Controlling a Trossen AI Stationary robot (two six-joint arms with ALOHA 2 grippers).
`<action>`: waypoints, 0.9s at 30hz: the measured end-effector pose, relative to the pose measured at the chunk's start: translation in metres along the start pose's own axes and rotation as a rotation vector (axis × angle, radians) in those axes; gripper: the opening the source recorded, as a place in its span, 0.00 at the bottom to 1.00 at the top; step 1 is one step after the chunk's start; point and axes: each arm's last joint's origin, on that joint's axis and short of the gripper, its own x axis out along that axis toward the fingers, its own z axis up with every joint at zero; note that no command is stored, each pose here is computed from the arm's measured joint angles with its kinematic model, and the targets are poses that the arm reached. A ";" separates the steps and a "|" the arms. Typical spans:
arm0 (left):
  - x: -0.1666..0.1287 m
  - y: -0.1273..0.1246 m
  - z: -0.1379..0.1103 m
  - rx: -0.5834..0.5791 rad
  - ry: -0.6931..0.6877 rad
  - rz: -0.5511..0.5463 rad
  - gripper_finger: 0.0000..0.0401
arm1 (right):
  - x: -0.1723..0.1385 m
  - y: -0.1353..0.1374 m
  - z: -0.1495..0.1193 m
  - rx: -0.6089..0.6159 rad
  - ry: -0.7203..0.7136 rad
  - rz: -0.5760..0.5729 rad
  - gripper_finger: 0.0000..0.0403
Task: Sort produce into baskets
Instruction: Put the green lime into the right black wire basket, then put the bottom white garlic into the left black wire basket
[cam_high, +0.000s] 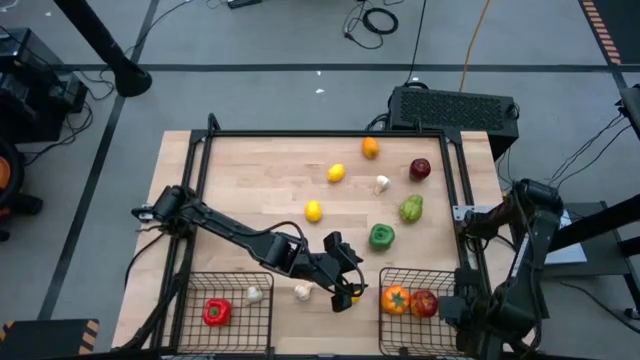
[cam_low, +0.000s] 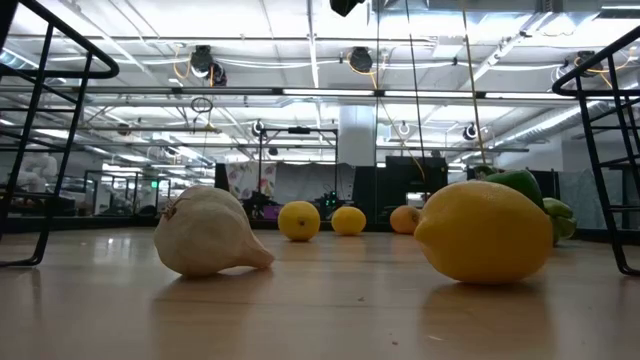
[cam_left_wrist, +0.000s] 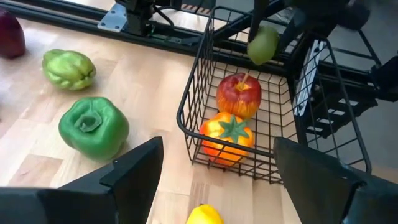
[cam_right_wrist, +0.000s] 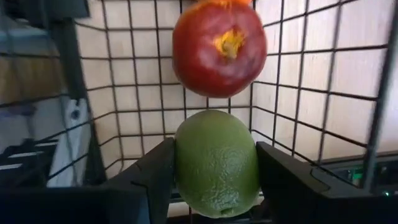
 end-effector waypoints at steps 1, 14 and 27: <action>0.000 0.000 0.000 0.000 0.000 0.000 0.77 | 0.004 0.003 0.000 -0.005 0.006 -0.018 0.48; 0.000 0.000 -0.001 0.003 0.003 0.007 0.77 | 0.053 0.025 -0.004 -0.057 0.195 -0.206 0.63; -0.007 -0.009 -0.012 0.049 0.075 0.027 0.77 | -0.049 0.001 0.002 0.084 -0.102 -0.071 0.66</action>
